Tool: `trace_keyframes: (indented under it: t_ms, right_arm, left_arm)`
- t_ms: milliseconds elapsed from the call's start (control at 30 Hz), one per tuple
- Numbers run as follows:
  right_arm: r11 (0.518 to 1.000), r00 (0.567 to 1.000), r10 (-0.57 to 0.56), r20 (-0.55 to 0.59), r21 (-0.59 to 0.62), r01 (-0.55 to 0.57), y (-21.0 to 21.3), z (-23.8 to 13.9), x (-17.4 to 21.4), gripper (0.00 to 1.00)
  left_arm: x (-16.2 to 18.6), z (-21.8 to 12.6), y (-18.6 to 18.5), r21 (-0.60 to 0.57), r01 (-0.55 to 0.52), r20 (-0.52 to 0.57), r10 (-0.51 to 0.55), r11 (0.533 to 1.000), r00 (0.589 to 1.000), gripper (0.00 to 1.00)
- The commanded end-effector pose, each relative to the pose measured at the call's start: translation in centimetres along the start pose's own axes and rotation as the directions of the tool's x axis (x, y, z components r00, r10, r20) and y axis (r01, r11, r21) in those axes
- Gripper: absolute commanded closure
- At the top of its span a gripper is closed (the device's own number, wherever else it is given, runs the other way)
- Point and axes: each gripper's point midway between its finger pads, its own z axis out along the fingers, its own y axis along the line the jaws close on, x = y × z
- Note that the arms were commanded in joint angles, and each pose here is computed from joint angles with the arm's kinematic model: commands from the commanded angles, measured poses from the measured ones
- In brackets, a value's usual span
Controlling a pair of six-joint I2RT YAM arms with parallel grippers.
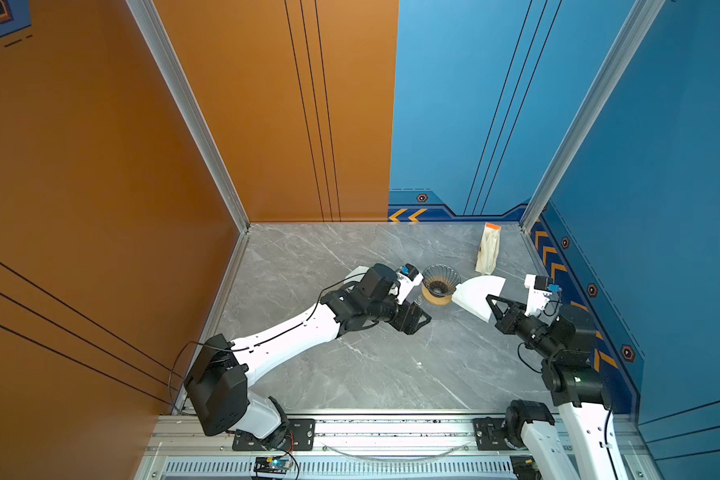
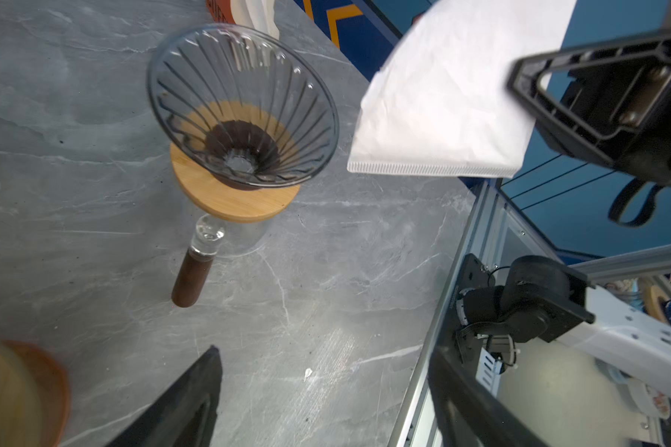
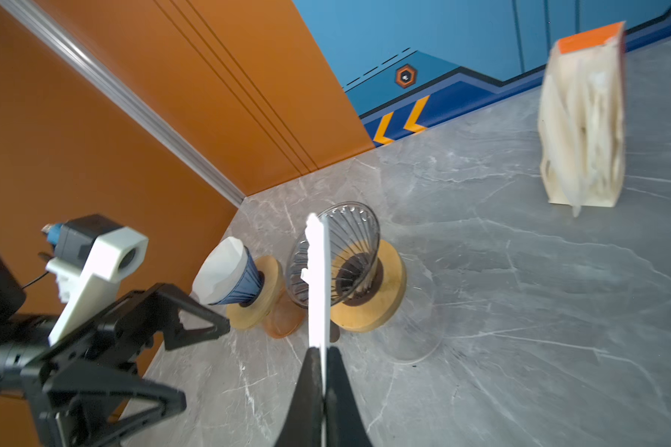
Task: Place the coffee filter in the dripper
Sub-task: 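Lift the white filter upright with the right gripper toward the left gripper, then pinch the filter's top edge with the left gripper while right holds it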
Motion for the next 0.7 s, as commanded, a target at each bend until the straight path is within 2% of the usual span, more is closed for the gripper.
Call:
trace_keyframes:
  t_ms: [0, 200, 300, 467, 667]
  right_arm:
    - [0.970, 0.988, -0.153, 0.013, -0.188, 0.153, 3.6, 0.3, -1.5, 1.00]
    - [0.901, 0.974, -0.227, -0.015, -0.384, 0.204, 6.0, 1.6, -2.5, 1.00]
    - [0.858, 0.964, -0.263, -0.035, -0.465, 0.217, 7.2, 2.1, -2.7, 1.00]
    - [0.813, 0.946, -0.317, -0.063, -0.532, 0.237, 8.2, 3.4, -3.1, 1.00]
    - [0.781, 0.921, -0.370, -0.120, -0.578, 0.238, 8.9, 5.1, -2.5, 1.00]
  left_arm:
    - [-2.4, -1.9, -0.6, 0.095, -0.029, 0.055, 0.024, 0.995, 0.998, 0.08]
    - [-4.0, -2.0, 0.4, 0.139, -0.078, 0.035, 0.074, 0.987, 0.997, 0.03]
    - [-4.7, -1.3, -0.5, 0.216, -0.089, 0.020, 0.086, 0.972, 0.996, 0.03]
    - [-5.5, 0.2, -2.1, 0.328, -0.097, 0.002, 0.102, 0.940, 0.995, 0.04]
    - [-5.7, 1.1, -2.9, 0.361, -0.099, -0.008, 0.109, 0.927, 0.994, 0.07]
